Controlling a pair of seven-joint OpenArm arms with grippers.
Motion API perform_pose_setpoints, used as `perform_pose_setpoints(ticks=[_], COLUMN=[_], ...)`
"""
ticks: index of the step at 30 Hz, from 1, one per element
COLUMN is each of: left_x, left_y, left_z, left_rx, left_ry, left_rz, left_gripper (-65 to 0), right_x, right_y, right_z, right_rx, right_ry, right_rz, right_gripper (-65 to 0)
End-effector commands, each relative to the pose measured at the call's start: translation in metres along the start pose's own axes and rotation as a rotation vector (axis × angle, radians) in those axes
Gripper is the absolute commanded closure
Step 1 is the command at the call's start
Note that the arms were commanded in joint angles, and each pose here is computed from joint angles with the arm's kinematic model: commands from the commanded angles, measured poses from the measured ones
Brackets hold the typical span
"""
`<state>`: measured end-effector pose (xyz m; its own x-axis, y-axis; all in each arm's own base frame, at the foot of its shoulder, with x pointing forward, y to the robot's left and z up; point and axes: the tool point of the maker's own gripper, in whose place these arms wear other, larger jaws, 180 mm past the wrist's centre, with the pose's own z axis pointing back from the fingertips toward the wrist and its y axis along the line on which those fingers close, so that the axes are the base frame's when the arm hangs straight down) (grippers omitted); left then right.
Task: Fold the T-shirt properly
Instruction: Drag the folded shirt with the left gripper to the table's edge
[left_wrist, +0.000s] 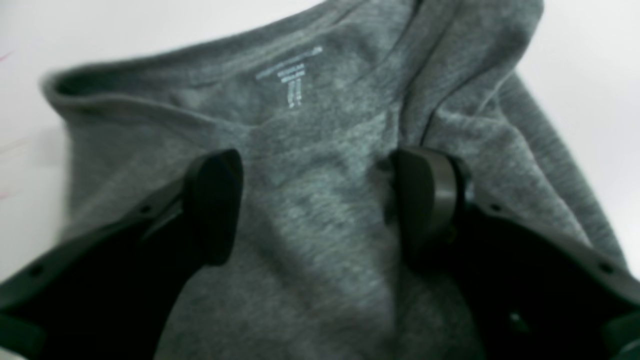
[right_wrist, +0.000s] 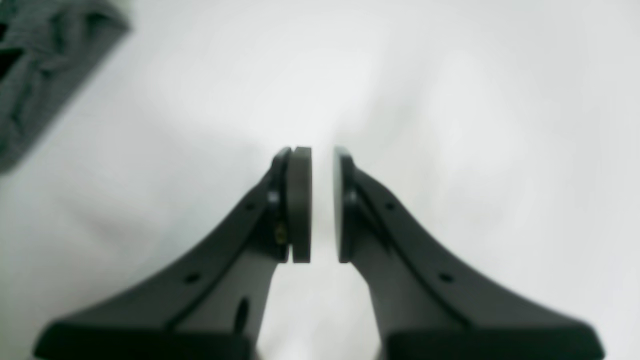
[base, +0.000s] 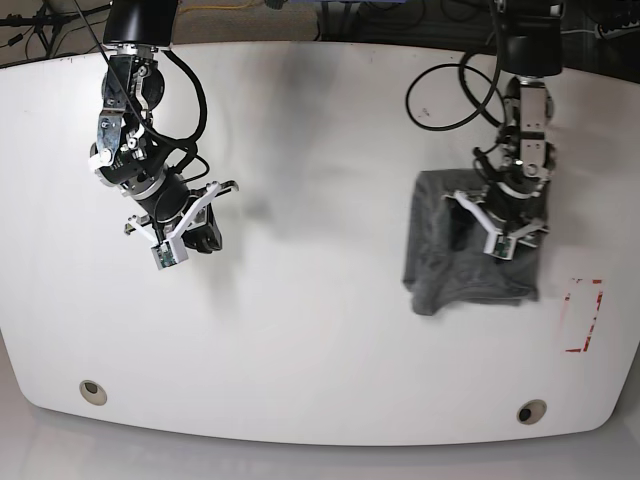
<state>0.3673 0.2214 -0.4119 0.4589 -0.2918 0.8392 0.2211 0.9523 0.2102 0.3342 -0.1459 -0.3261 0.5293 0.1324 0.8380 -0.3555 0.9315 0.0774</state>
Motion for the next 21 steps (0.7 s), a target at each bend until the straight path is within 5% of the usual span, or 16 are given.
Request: perform_pose_setpoints(ticks=[1, 11, 21], left_x=[-0.064, -0.116, -0.125], left_y=[0.038, 0.108, 0.169], left_z=[0.020, 0.064, 0.099], left_rx=[0.055, 0.038, 0.068], left_ry=[0.276, 0.447, 0.519], left_rz=[-0.131, -0.188, -0.200], left_gripper=[-43.3, -43.3, -43.3], right_x=[0.019, 0.019, 0.013], right_y=[0.001, 0.001, 0.005], right_z=[0.003, 0.002, 0.005], right_rx=[0.005, 0.007, 0.013], right_ry=[-0.062, -0.062, -0.051], right_rz=[0.018, 0.018, 0.018], right_gripper=[-7.1, -7.1, -7.1])
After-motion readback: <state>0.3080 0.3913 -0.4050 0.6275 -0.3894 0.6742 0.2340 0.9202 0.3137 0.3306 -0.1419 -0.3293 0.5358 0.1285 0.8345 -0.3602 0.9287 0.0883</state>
